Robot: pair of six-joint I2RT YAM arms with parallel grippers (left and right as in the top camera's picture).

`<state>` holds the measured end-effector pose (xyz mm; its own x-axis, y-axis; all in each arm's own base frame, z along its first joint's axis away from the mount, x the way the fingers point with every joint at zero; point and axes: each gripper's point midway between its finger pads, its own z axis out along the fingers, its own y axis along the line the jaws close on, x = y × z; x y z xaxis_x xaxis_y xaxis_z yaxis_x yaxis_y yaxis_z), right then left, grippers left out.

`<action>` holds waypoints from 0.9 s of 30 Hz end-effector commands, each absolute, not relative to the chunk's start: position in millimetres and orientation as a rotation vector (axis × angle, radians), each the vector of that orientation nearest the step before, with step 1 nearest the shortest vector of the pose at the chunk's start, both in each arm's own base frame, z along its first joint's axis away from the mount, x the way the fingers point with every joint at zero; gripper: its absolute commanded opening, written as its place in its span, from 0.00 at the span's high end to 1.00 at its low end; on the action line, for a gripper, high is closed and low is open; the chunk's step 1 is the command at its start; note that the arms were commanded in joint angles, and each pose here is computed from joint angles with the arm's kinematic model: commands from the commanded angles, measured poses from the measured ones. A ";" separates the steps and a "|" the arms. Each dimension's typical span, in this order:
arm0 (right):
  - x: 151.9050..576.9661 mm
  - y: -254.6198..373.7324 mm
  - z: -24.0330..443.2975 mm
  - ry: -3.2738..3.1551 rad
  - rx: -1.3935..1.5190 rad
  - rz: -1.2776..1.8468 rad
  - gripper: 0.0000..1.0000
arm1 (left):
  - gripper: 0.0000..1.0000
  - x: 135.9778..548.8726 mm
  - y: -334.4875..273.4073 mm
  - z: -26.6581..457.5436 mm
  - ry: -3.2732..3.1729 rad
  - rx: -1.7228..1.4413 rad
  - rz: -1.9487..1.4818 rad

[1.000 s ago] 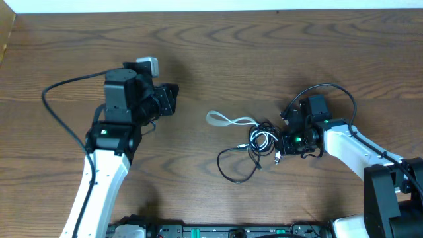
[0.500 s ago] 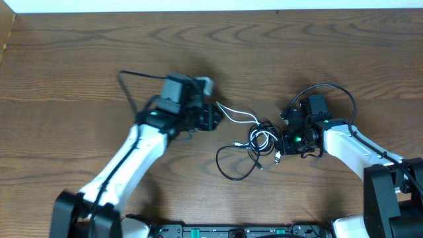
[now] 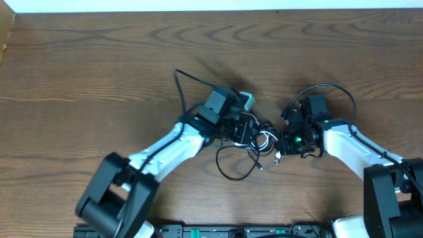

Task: Untangle cables

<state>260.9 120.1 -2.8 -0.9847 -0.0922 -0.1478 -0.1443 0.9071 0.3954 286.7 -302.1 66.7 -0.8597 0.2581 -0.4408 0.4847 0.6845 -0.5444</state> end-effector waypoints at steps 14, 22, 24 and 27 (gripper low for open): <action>260.0 83.1 -20.5 2.995 -0.193 0.301 0.99 | 0.93 269.2 -320.9 34.6 2.625 0.662 -1.031; 296.0 37.8 3.1 2.895 -0.107 -0.046 0.99 | 0.92 258.2 -298.0 50.7 2.709 0.607 -1.032; 309.1 39.7 18.8 2.841 -0.101 -0.036 0.99 | 0.93 258.1 -292.3 59.3 2.705 0.600 -1.028; 333.1 43.6 55.9 2.721 -0.091 -0.013 0.99 | 0.93 254.6 -287.4 79.4 2.661 0.639 -1.024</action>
